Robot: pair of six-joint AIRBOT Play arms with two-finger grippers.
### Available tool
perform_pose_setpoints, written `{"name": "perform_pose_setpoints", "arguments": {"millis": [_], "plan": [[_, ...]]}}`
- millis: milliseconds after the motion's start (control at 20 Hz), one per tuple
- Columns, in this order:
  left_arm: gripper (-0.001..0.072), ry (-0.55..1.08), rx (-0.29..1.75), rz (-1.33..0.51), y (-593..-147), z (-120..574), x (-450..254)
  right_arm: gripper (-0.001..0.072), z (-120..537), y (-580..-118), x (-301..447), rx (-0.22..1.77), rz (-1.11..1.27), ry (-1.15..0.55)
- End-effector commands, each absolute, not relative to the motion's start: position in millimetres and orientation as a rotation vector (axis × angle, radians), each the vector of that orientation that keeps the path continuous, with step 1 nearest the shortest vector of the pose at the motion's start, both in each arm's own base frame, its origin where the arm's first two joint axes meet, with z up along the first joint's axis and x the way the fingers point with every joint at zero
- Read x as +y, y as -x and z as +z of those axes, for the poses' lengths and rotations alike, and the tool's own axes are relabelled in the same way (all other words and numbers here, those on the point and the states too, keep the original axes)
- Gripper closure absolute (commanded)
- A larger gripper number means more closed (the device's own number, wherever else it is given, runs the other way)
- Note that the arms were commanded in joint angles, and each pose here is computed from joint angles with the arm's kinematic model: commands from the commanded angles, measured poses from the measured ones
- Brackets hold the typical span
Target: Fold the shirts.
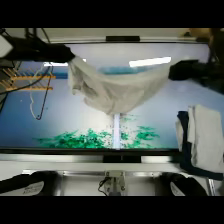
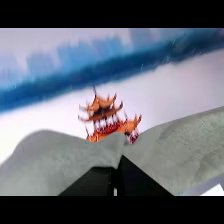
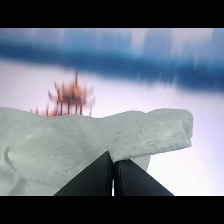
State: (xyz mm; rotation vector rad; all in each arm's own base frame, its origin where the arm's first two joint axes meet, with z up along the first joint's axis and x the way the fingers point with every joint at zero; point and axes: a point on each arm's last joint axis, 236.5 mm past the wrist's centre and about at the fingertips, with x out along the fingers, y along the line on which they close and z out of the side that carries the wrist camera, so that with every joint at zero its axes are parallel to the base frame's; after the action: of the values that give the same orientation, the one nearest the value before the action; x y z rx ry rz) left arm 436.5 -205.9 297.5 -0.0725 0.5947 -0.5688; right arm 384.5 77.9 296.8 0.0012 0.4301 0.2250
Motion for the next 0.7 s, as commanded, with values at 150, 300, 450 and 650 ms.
{"name": "perform_pose_setpoints", "arguments": {"millis": [150,300,450,650], "plan": [[0.0671,0.103,-0.151,-0.626,-239,566,-155,0.0642,557,-215,43,-0.370,0.200,-0.056],[0.0671,0.121,-0.223,-0.602,-203,582,-134,0.0642,566,-194,40,-0.408,0.206,-0.087],[0.0671,0.058,-0.098,-0.495,-229,547,-119,0.0642,557,-219,36,-0.370,0.163,-0.046],[0.0671,-0.033,0.240,-0.291,-307,441,-98,0.0642,517,-303,32,-0.223,0.084,0.048]]}}
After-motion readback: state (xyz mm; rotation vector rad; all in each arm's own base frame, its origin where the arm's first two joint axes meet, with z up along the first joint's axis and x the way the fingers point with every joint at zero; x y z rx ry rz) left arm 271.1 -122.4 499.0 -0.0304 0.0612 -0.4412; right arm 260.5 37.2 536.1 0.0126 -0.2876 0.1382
